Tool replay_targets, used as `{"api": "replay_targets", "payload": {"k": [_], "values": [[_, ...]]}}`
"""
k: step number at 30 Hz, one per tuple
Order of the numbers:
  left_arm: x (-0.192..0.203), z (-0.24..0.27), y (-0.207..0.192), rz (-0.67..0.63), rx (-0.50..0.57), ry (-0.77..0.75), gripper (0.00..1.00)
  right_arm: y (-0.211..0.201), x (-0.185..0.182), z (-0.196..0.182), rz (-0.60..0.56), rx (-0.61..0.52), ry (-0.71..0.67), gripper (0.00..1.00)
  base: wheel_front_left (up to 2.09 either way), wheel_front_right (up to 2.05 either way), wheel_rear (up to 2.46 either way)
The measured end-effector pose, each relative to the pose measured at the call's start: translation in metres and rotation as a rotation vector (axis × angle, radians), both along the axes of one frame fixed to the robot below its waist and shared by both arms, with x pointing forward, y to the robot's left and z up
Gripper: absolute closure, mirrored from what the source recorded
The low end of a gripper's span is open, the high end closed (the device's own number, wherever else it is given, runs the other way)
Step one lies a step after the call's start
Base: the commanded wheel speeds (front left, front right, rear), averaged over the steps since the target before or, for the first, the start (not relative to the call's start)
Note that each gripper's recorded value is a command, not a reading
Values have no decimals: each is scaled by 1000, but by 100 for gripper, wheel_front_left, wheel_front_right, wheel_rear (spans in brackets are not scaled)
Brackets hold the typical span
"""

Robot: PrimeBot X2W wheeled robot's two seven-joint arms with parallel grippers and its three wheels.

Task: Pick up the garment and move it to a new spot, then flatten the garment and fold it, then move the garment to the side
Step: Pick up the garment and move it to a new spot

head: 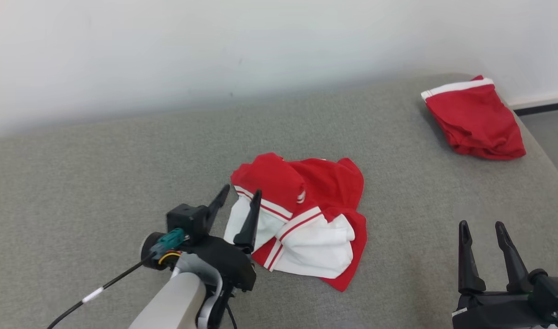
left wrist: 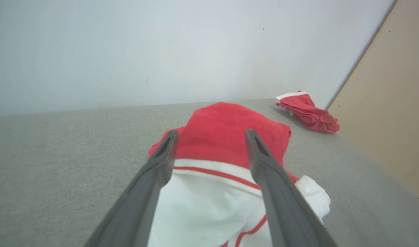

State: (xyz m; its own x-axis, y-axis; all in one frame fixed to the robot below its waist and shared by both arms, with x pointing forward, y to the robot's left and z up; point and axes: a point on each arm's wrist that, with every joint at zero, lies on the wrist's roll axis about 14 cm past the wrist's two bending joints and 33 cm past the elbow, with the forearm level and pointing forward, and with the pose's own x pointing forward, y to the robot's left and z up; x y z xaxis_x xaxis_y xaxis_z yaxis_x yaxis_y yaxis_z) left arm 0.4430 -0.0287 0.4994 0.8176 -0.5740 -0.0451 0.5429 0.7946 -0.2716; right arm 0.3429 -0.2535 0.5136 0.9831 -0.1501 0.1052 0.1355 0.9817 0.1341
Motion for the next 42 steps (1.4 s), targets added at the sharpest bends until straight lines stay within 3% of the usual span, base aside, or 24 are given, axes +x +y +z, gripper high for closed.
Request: {"api": "replay_targets", "payload": {"k": [3,9,15,21,29,42], "values": [[1,37,19,59,-46,-117,0,4,-2,9,18,0,-30,0,0,0,0],[-11,67,88,221,-16,-266,0,20,2,28,73,-13,-90,0,0,0,0],[-33,88,169,427,31,-370,0,35,6,39,121,-16,-126,0,0,0,0],[-63,86,217,580,47,-381,0,49,8,43,166,-18,-137,0,0,0,0],[-94,53,234,642,44,-290,0,64,6,34,211,-13,-106,0,0,0,0],[-105,22,235,648,65,-207,0,69,0,6,221,11,-23,0,0,0,0]]}}
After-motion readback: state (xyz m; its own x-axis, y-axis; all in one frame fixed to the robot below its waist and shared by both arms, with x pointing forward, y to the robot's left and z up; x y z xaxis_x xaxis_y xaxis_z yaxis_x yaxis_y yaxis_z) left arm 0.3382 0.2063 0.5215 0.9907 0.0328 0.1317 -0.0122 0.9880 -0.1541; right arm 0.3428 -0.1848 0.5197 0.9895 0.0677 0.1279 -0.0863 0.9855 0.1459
